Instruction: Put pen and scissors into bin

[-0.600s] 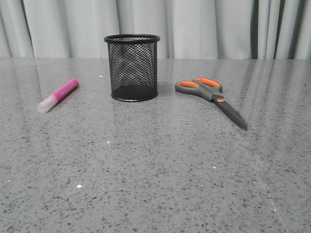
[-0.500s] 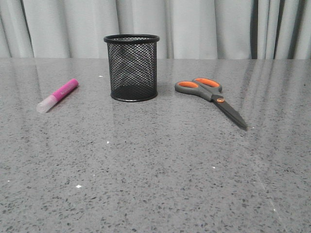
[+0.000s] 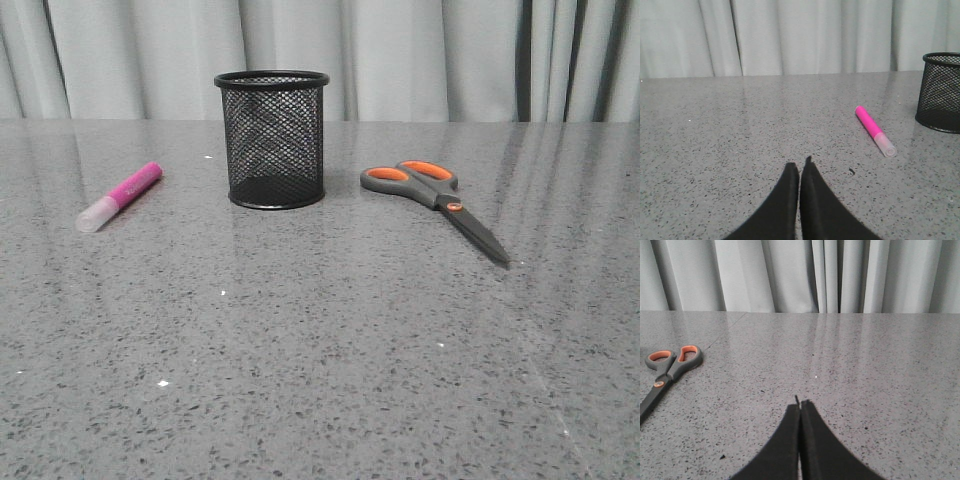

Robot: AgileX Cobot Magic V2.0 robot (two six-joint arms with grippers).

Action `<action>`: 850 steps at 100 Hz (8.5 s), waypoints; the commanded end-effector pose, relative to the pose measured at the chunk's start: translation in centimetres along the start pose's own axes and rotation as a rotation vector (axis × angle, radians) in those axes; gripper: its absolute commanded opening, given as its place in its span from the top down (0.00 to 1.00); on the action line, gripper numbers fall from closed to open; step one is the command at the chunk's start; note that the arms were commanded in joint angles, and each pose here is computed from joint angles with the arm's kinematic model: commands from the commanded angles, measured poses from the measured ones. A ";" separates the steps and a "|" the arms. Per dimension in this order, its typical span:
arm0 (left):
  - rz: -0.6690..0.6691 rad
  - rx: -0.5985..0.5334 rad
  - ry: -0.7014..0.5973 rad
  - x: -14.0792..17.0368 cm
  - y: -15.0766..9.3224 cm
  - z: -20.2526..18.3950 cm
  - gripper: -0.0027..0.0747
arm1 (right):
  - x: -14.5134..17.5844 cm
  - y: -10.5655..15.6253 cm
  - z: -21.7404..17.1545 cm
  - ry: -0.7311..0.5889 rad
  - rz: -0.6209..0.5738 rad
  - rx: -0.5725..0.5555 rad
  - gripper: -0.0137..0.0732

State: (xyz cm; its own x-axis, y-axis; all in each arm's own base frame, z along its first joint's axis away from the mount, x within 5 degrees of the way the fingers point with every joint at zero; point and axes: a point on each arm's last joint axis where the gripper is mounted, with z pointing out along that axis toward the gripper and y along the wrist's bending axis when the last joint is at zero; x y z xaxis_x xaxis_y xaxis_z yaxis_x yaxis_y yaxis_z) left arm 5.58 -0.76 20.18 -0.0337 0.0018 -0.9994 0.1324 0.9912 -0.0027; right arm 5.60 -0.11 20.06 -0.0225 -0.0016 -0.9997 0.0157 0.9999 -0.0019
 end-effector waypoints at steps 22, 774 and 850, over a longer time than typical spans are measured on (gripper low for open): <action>-0.010 -0.003 -0.076 0.0 0.0 -0.1 0.99 | -0.3 0.0 -0.1 -0.085 -0.013 0.003 0.93; 0.195 0.311 0.692 -16.3 -6.8 25.6 0.99 | -18.6 3.9 10.1 0.587 0.266 -0.387 0.40; 0.018 0.509 0.147 -20.4 -12.5 24.0 0.99 | -18.5 3.9 10.0 0.601 0.264 -0.393 0.40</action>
State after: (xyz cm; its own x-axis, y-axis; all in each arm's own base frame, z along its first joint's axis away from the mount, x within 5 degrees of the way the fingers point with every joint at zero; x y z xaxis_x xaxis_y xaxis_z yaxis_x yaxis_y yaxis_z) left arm 28.82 -15.71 37.95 -0.2465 0.1365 -0.9595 0.6226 0.7810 -0.0488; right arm 15.73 3.68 36.98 -0.6607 0.1012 -0.7438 -0.2503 0.9045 0.3454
